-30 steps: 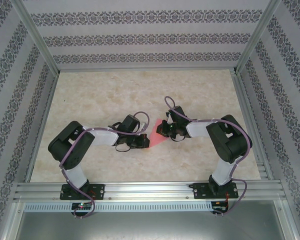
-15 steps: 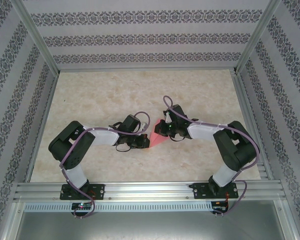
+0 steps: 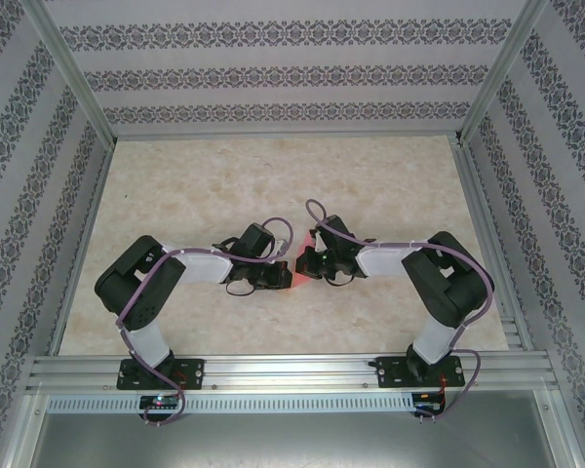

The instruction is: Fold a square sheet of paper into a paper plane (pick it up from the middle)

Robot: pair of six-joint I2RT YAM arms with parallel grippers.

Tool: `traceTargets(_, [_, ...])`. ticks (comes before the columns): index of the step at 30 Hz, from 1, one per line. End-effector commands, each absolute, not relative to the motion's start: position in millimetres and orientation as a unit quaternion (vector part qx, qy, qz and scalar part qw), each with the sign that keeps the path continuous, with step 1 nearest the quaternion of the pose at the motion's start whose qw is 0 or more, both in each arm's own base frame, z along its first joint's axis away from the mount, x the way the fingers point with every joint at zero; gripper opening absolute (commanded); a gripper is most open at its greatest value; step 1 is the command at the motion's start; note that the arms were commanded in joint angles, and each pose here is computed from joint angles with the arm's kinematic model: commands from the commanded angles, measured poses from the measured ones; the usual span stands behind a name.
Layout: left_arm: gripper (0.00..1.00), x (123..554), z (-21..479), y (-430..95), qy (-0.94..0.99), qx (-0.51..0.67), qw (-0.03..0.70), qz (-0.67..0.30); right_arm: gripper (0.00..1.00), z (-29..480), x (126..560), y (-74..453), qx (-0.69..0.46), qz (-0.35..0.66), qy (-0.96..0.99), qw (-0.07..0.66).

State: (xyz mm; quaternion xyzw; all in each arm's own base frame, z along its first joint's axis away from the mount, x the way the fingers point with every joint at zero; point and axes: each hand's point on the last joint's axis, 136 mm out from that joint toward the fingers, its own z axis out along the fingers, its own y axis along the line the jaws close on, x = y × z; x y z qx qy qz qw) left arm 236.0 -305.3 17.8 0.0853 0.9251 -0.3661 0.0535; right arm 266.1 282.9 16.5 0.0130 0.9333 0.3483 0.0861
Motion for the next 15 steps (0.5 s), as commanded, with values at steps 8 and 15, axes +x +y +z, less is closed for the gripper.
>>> traceTargets(8, [0.04,236,27,-315,0.915,0.084,0.063,-0.391,0.03,-4,261,274,0.022,0.328,0.942,0.074])
traceTargets(15, [0.11,245,26,-322,0.909,0.076,0.076,-0.403,0.02,-4,261,275,0.021,0.331,0.941,0.072])
